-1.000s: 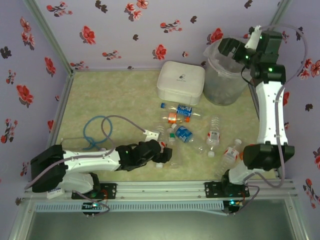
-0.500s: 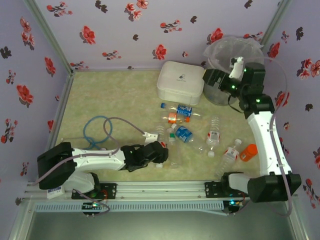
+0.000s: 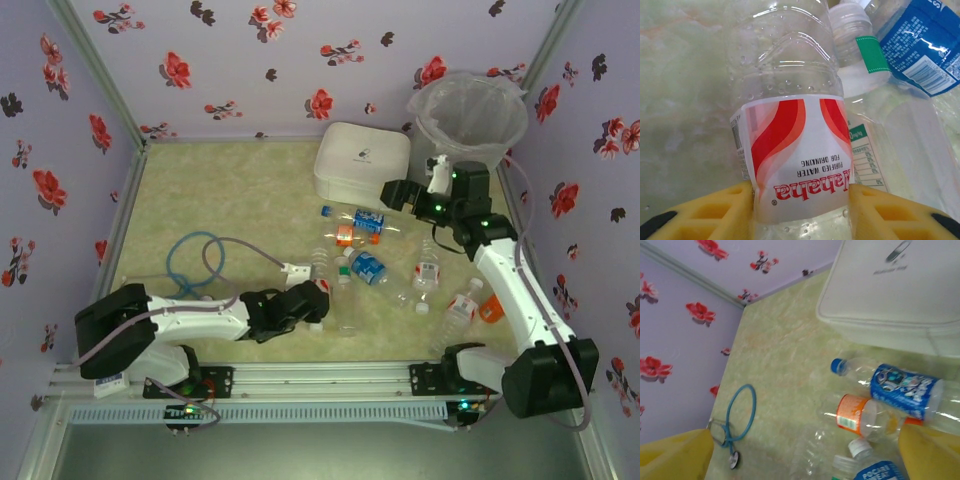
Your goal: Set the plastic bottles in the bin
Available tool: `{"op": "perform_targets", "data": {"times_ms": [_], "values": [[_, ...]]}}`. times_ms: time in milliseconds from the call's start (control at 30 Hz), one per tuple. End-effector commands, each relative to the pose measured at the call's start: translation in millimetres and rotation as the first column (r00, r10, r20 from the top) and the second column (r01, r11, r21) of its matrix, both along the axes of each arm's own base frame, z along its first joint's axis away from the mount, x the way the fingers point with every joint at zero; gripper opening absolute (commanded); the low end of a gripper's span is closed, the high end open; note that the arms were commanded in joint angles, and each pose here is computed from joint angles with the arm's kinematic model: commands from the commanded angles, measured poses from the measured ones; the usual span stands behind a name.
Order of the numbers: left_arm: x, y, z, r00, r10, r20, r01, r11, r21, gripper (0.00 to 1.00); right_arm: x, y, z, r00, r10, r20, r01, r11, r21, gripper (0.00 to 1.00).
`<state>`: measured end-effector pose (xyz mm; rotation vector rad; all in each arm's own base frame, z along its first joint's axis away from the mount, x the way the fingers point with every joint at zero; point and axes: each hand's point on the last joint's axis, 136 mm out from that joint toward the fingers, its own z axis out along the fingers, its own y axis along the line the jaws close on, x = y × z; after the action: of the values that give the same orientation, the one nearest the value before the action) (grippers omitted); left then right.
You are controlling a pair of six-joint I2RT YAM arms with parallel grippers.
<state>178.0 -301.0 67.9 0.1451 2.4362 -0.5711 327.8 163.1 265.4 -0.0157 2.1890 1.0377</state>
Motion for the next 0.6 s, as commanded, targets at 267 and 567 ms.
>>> {"op": "perform_targets", "data": {"times_ms": [267, 567], "values": [[22, 24, 69, 0.976, -0.069, 0.205, 0.063, 0.997, 0.034, 0.46, -26, 82, -19, 0.977, 0.211, -0.01, -0.21, 0.976, 0.066, 0.88], [20, 17, 103, 0.93, -0.147, 0.337, 0.186, 0.979, -0.087, 0.45, -37, 142, -40, 0.936, 0.345, -0.07, -0.336, 0.935, 0.114, 0.93]]}}
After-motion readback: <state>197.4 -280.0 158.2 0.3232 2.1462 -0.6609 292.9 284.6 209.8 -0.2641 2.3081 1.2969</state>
